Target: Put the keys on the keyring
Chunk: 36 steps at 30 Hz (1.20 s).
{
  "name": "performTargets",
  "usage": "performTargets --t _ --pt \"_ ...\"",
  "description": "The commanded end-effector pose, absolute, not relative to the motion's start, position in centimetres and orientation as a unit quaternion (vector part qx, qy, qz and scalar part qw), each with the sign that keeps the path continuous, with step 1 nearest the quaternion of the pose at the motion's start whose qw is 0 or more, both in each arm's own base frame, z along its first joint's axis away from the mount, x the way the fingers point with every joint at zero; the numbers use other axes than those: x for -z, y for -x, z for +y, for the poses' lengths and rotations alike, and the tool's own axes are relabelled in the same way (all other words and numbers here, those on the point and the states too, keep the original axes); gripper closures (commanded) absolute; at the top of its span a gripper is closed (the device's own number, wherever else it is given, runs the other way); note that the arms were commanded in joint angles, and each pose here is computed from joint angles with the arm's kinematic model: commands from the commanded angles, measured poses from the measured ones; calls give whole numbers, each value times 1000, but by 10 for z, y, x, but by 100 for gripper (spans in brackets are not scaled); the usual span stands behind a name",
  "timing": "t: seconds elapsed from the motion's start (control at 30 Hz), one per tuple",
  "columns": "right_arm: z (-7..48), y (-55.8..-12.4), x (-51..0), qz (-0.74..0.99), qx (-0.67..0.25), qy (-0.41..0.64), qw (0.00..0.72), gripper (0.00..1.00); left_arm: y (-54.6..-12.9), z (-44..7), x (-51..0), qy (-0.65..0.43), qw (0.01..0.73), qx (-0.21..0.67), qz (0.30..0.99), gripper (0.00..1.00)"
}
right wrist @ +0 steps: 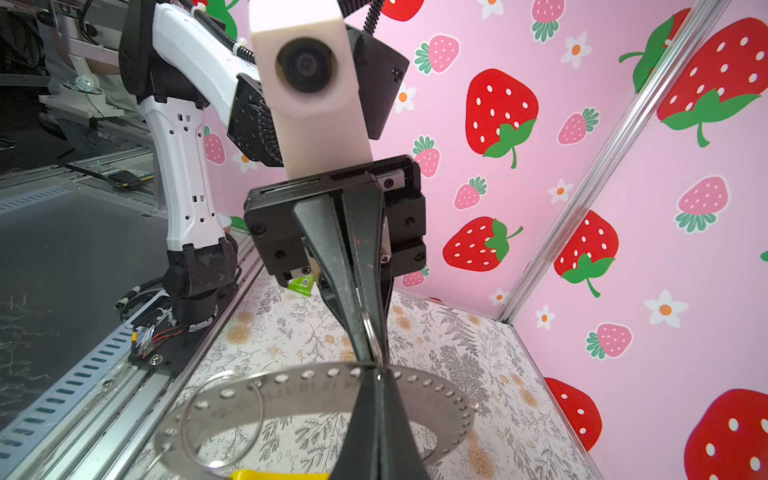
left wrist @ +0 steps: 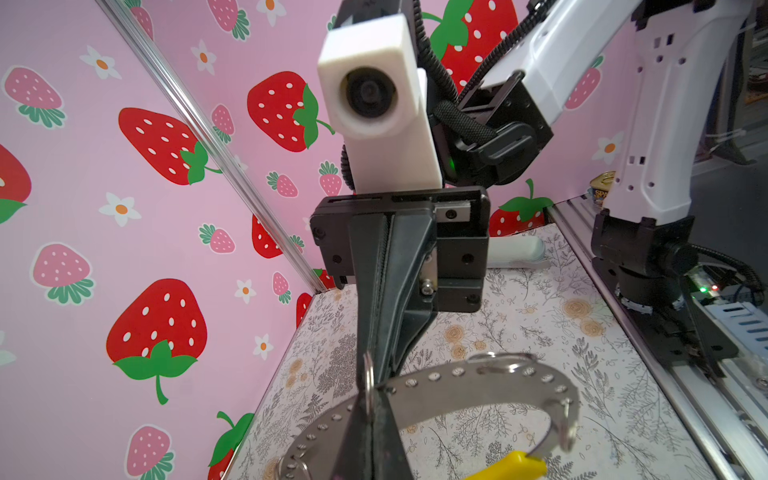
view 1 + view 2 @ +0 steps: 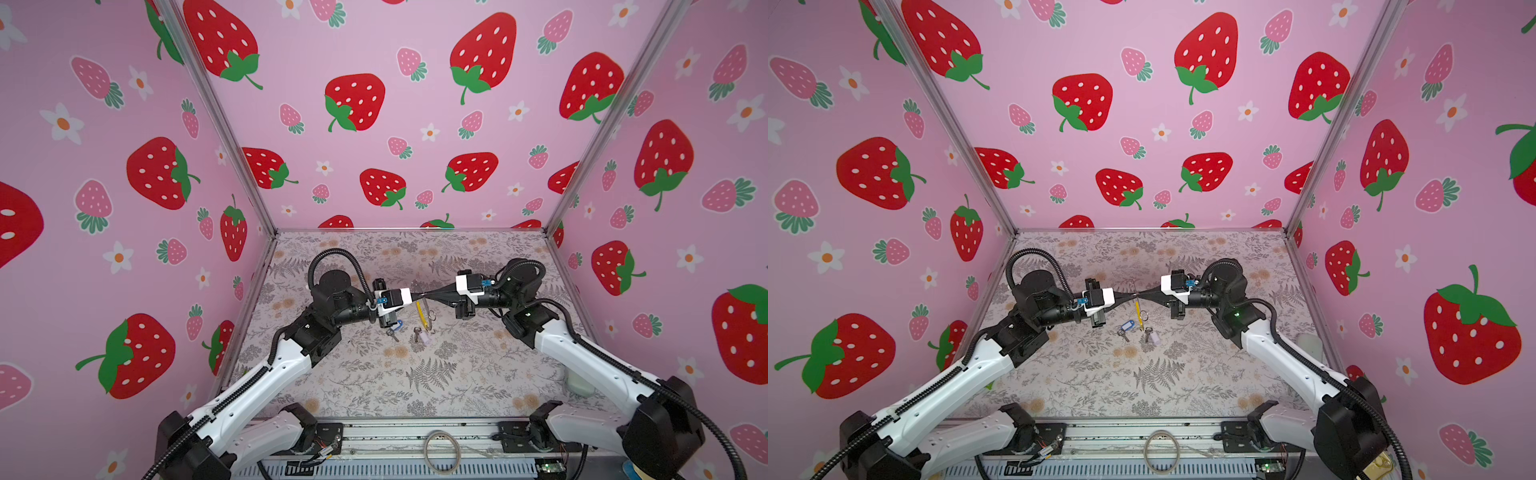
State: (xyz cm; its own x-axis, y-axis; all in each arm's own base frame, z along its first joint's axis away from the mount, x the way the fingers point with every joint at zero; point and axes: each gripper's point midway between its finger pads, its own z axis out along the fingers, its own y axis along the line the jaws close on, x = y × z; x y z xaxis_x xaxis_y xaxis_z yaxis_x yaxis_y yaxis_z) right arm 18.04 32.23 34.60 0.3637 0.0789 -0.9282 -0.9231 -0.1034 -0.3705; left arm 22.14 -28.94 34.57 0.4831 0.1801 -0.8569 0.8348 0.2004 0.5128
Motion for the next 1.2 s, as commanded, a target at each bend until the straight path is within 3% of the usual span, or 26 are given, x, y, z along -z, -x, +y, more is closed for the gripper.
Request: performTargets --t 0.0,0.5,1.17 --pt "322 -181 -359 337 -428 598 587 100 -222 -288 -358 -581 647 241 431 84" --pt "320 -208 -347 384 -332 614 604 100 -241 -271 -349 -571 646 163 480 67" --pt "322 -225 -340 368 -112 646 659 100 -253 -277 -339 -622 608 87 486 74"
